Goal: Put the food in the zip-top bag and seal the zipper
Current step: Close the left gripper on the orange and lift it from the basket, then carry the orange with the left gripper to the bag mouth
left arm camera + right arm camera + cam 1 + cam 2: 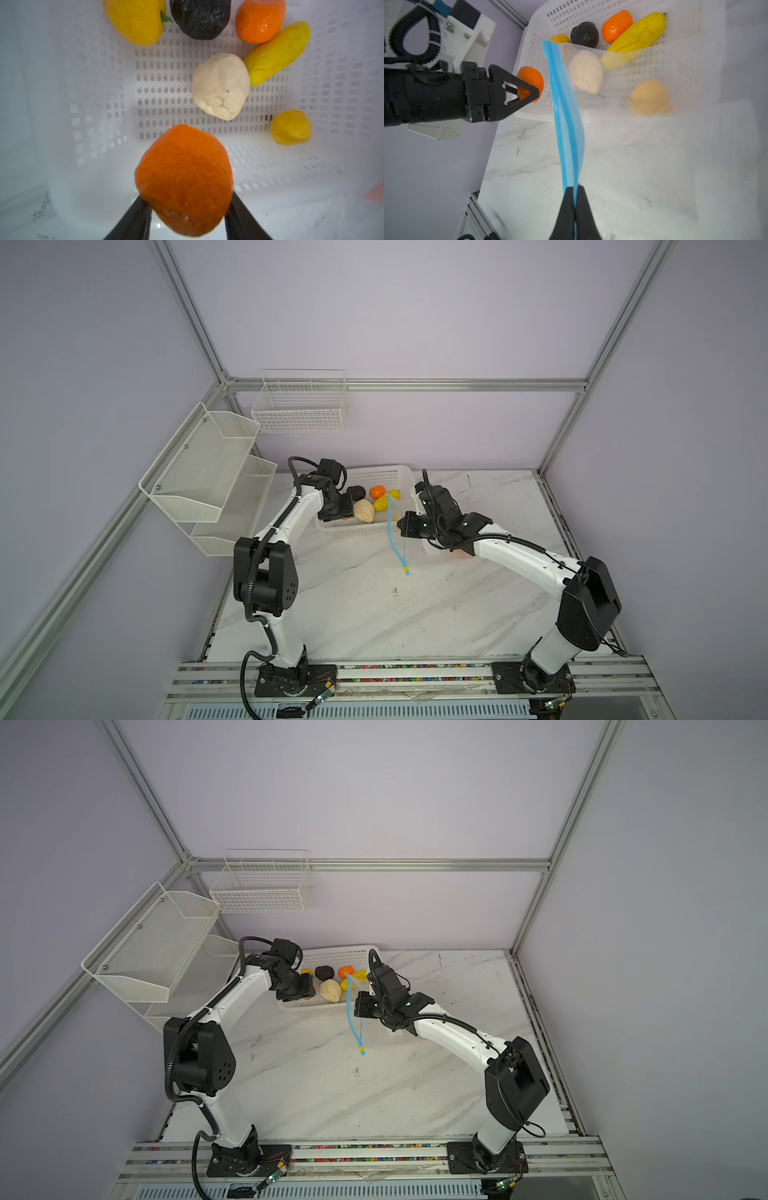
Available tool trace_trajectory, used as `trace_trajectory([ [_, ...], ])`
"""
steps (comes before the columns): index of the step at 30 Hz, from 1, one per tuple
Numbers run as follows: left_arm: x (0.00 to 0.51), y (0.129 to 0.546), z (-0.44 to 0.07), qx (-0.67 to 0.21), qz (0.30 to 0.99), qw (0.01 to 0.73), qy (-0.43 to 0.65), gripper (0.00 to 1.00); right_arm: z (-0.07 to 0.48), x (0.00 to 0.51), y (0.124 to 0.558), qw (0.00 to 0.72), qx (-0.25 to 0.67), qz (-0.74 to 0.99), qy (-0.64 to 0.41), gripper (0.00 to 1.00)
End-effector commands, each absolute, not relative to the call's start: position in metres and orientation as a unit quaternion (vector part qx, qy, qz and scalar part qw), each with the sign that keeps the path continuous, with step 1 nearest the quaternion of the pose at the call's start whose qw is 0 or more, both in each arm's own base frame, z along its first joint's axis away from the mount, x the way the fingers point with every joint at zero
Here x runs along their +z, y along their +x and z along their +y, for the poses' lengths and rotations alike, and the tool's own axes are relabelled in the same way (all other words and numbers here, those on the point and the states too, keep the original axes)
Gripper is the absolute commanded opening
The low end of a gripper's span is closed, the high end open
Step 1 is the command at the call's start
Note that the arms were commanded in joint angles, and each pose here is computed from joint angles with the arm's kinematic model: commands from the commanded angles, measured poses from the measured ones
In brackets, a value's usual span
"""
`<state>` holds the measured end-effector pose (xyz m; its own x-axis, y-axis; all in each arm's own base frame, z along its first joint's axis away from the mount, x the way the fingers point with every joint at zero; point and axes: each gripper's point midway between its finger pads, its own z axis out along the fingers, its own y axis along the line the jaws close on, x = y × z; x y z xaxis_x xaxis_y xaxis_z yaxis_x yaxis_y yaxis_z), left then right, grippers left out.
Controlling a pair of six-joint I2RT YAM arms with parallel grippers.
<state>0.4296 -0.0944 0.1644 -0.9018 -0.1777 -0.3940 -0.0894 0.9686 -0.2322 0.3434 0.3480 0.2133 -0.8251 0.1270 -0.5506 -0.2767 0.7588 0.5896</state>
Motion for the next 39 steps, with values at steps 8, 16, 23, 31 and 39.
trace_trajectory([
  [8,0.224,0.386,-0.151,-0.306,0.918,0.254,-0.004,0.52,0.356,0.227,0.35,0.297,0.364,0.882,-0.038,0.0],
  [16,0.28,0.346,-0.192,-0.469,0.829,0.293,0.085,0.5,0.357,0.232,0.351,0.298,0.367,0.88,-0.038,0.0],
  [23,0.307,0.332,-0.203,-0.524,0.793,0.293,0.102,0.49,0.358,0.231,0.353,0.297,0.364,0.882,-0.035,0.0],
  [31,0.304,0.322,-0.221,-0.559,0.773,0.282,0.106,0.48,0.36,0.233,0.355,0.299,0.367,0.88,-0.036,0.0],
  [39,0.281,0.315,-0.231,-0.558,0.78,0.262,0.108,0.46,0.359,0.237,0.356,0.302,0.367,0.879,-0.033,0.0],
])
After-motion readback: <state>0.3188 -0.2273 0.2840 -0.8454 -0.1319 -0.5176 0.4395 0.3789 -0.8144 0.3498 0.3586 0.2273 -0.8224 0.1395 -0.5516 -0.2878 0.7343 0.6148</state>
